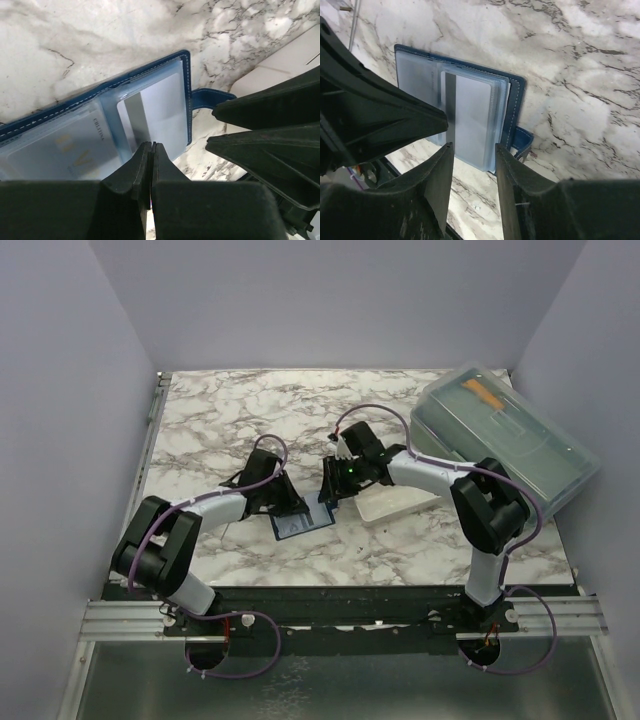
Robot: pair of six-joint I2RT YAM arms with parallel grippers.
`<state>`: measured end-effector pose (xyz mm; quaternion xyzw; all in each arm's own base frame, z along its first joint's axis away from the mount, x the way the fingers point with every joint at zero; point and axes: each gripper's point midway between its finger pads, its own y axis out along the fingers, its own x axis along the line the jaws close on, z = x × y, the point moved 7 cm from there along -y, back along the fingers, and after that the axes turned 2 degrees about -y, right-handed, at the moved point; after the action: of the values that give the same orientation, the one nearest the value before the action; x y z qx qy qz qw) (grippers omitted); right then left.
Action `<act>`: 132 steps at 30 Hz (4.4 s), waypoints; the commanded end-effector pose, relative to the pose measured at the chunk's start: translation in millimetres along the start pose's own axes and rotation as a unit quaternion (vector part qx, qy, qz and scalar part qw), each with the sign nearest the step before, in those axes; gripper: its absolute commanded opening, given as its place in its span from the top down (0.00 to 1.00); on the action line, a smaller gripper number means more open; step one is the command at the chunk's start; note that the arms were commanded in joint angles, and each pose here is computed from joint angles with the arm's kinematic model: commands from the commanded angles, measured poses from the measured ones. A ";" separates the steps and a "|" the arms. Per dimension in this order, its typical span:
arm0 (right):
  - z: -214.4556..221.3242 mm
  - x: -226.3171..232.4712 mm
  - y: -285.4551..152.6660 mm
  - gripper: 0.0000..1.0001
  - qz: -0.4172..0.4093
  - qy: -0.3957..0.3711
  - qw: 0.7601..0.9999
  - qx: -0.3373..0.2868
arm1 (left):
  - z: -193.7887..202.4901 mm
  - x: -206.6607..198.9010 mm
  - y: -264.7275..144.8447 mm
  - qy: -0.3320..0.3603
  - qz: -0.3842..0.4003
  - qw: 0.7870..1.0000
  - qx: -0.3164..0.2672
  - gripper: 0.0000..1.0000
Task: Put the credit cards into the card holder
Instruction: Insert the credit card into the card holder.
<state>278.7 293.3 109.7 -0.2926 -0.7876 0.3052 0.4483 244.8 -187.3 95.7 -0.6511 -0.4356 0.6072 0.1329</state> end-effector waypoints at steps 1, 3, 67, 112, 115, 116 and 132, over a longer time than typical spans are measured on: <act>8.1 -0.4 10.8 0.57 -0.039 0.018 0.999 0.016 | 1.0 8.1 3.4 0.004 -0.014 1.000 -0.006 0.98; 10.6 -0.4 12.4 0.57 -0.045 0.020 0.999 0.019 | 3.8 14.8 4.3 0.002 -0.025 1.000 -0.006 0.98; 10.4 40.2 -0.1 0.49 -0.094 0.001 0.995 0.012 | -31.0 -29.7 -110.0 0.009 0.055 0.995 -0.088 0.55; 19.8 -17.1 11.9 0.49 -0.003 0.026 0.999 0.035 | 13.0 40.9 6.4 -0.021 -0.054 0.998 0.006 0.91; 22.3 -17.6 13.9 0.49 -0.009 0.028 0.999 0.042 | 13.6 42.1 6.3 -0.021 -0.056 0.998 0.007 0.92; 22.9 -18.1 14.2 0.49 -0.009 0.029 0.999 0.042 | 14.0 42.5 6.4 -0.021 -0.057 0.998 0.007 0.91; 25.1 -15.7 8.1 0.49 -0.010 0.030 0.999 0.040 | 14.3 42.8 5.8 -0.020 -0.056 0.998 0.006 0.92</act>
<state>265.8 294.5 90.3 -0.2592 -0.7757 0.3072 0.4867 237.6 -174.3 75.1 -0.6314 -0.4427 0.6217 0.1371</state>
